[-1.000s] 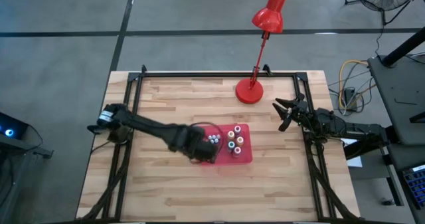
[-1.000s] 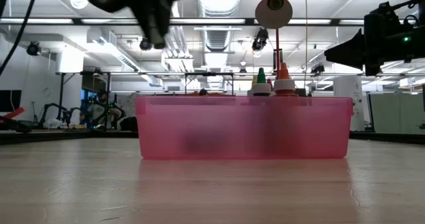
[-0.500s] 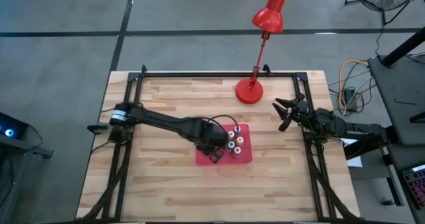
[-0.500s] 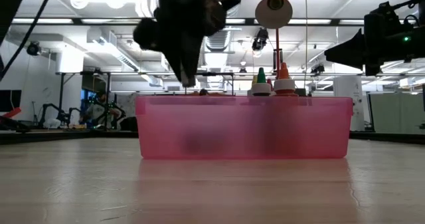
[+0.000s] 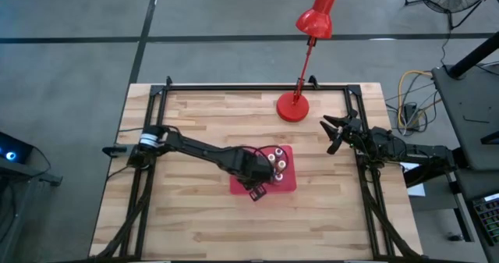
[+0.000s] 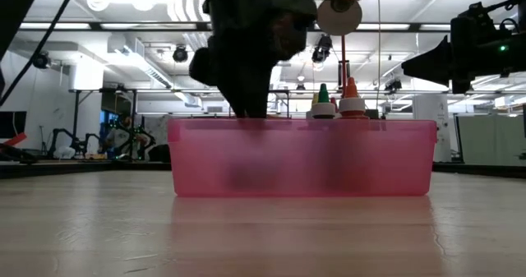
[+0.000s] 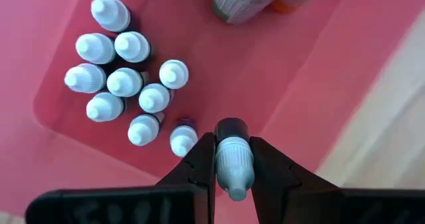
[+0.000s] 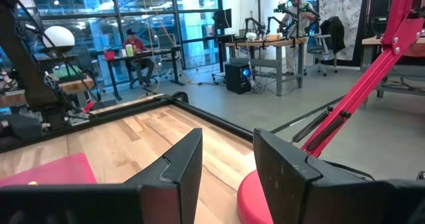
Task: Pick & Place food coloring
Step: Put the small green food coloring bottle into the red bin
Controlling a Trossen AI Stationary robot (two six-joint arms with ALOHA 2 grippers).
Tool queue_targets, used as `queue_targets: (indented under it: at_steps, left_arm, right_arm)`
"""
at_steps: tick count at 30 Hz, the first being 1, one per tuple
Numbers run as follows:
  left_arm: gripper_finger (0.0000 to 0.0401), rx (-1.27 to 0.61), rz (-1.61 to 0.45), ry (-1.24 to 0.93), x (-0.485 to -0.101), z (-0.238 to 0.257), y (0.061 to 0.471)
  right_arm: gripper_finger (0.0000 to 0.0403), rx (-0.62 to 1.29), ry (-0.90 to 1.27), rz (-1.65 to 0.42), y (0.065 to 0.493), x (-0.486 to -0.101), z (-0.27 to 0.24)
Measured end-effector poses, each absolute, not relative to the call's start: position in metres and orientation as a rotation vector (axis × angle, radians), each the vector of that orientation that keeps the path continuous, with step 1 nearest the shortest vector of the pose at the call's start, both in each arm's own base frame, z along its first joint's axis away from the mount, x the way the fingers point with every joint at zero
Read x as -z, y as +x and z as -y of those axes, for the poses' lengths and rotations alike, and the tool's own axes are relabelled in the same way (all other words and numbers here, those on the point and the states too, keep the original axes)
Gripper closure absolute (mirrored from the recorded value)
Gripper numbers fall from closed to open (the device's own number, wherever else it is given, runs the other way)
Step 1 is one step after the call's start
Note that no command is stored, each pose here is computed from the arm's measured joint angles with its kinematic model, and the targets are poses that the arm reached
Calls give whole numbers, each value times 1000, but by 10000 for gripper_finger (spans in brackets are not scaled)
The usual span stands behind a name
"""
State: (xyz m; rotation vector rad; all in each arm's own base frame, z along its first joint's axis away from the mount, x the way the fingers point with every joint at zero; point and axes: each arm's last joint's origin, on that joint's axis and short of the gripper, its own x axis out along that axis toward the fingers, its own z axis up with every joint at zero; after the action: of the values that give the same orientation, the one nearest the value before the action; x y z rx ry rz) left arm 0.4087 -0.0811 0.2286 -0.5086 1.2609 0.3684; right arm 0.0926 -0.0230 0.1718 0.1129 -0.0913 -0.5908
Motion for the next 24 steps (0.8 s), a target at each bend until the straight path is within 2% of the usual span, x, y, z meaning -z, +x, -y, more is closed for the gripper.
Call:
queue_targets:
  at_steps: [11, 24]
  left_arm:
    - [362, -373, -1280, -469, -207, 85, 417]
    - [362, -402, -1266, -399, -200, 84, 420]
  right_arm:
    - [275, 591, 113, 91, 93, -172, 23]
    - [275, 591, 113, 91, 93, -172, 23]
